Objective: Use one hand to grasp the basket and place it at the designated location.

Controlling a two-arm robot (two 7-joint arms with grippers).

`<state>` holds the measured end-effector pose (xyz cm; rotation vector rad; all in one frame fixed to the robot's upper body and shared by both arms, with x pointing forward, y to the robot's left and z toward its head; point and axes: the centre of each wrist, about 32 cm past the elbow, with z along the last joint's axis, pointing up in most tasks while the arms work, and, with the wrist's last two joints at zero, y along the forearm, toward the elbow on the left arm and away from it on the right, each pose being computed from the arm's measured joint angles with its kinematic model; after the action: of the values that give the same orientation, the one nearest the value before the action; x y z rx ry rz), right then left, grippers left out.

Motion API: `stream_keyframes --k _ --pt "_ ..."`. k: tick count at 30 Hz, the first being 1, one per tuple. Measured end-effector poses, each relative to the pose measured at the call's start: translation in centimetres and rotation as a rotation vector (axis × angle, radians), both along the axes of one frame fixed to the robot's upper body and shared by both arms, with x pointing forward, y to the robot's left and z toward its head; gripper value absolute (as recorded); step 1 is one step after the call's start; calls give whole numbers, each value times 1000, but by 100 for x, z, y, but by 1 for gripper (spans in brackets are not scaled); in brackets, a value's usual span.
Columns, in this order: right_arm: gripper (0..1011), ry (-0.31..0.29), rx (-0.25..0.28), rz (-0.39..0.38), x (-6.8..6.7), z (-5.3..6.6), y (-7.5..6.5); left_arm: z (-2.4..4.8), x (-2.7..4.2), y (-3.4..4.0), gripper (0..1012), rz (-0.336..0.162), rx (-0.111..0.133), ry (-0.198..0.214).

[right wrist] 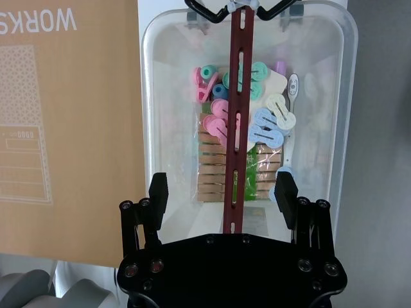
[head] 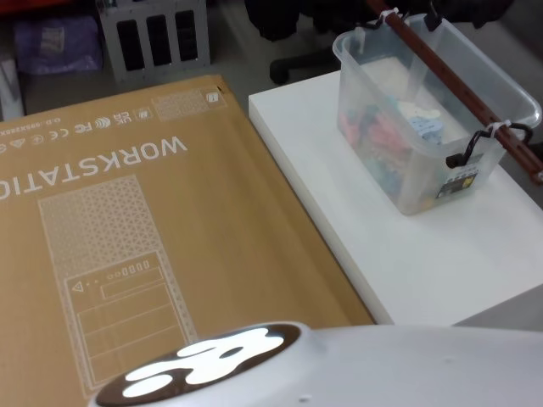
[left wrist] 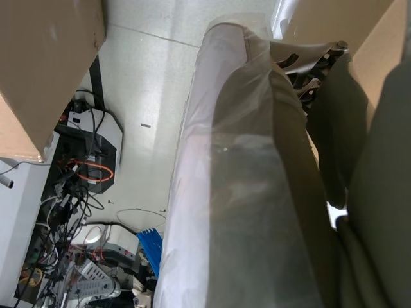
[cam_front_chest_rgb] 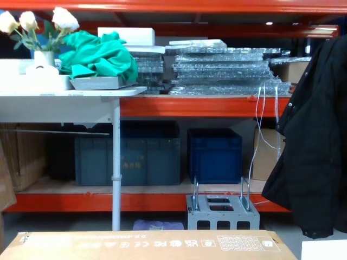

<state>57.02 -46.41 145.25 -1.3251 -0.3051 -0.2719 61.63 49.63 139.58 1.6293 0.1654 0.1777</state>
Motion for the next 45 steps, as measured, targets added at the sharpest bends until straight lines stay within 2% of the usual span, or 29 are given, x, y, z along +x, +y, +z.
stream_keyframes --k 5,9,23,35,45 --pt "1001 8 4 3 22 -38 -9 0 0 0 0 0 0 0" --pt "1002 25 -6 5 76 -113 7 0 0 0 0 0 0 0" --pt "1001 109 -49 29 306 -427 107 0 0 0 0 0 0 0" --pt "1001 175 -83 61 427 -686 225 0 0 1 0 0 0 0" --pt "1001 201 -94 61 471 -780 246 0 0 0 0 0 0 0"
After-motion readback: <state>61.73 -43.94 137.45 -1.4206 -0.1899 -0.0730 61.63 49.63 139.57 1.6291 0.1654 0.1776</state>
